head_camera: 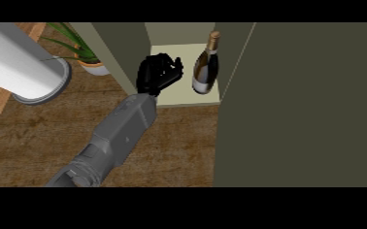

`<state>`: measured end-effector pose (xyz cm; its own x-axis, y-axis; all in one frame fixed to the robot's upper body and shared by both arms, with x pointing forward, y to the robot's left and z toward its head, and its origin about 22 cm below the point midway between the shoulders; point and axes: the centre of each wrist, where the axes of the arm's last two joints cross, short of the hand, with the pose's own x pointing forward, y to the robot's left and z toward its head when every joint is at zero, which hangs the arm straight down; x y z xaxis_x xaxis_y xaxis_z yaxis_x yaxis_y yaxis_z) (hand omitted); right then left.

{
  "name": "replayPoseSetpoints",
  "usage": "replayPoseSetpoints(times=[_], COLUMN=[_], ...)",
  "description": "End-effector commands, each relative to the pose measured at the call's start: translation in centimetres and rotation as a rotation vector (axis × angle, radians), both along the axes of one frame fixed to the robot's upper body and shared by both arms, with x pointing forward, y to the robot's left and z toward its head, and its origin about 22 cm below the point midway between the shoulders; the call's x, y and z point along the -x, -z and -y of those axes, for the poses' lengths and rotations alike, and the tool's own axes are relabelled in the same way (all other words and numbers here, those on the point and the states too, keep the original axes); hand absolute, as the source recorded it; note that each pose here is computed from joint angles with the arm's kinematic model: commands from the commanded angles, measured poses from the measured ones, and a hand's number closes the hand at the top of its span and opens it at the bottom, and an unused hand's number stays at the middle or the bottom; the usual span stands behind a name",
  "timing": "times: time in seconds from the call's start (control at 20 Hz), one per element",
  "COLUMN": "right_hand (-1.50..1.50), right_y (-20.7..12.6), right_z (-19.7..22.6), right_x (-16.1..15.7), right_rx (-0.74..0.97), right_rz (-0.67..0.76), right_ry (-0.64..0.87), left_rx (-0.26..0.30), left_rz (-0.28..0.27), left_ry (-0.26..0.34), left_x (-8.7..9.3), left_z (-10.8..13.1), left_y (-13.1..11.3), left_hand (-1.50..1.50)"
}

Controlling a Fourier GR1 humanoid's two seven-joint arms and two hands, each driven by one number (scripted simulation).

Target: Pick up the wine, place it into the cabinet and close the cabinet

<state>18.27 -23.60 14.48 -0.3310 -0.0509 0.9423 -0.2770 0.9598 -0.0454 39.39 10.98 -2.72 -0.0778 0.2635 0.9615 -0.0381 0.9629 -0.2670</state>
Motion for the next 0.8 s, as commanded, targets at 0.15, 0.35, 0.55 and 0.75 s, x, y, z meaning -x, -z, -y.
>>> replayPoseSetpoints(times=[0.15,0.35,0.55,0.75], right_hand=[-1.5,-1.5,-1.5,-1.5], right_y=[-0.1,-0.9,-0.5,-0.4], right_z=[0.7,0.0,-0.1,0.2], right_x=[0.2,1.2,0.9,1.3], right_rx=[-0.001,0.021,0.003,0.013], right_rz=[-0.007,0.014,-0.005,0.004], right_ry=[-0.016,0.01,0.01,0.01], left_rx=[0.026,0.013,0.009,0.022], left_rz=[0.05,0.101,0.16,0.229], left_ry=[-0.109,-0.112,-0.067,-0.056], left_x=[0.6,0.3,-0.8,-0.4], left_z=[-1.4,-1.8,-2.2,-0.3], left_y=[1.6,1.3,-0.3,-0.3], left_hand=[1.5,-1.5,-1.5,-1.5])
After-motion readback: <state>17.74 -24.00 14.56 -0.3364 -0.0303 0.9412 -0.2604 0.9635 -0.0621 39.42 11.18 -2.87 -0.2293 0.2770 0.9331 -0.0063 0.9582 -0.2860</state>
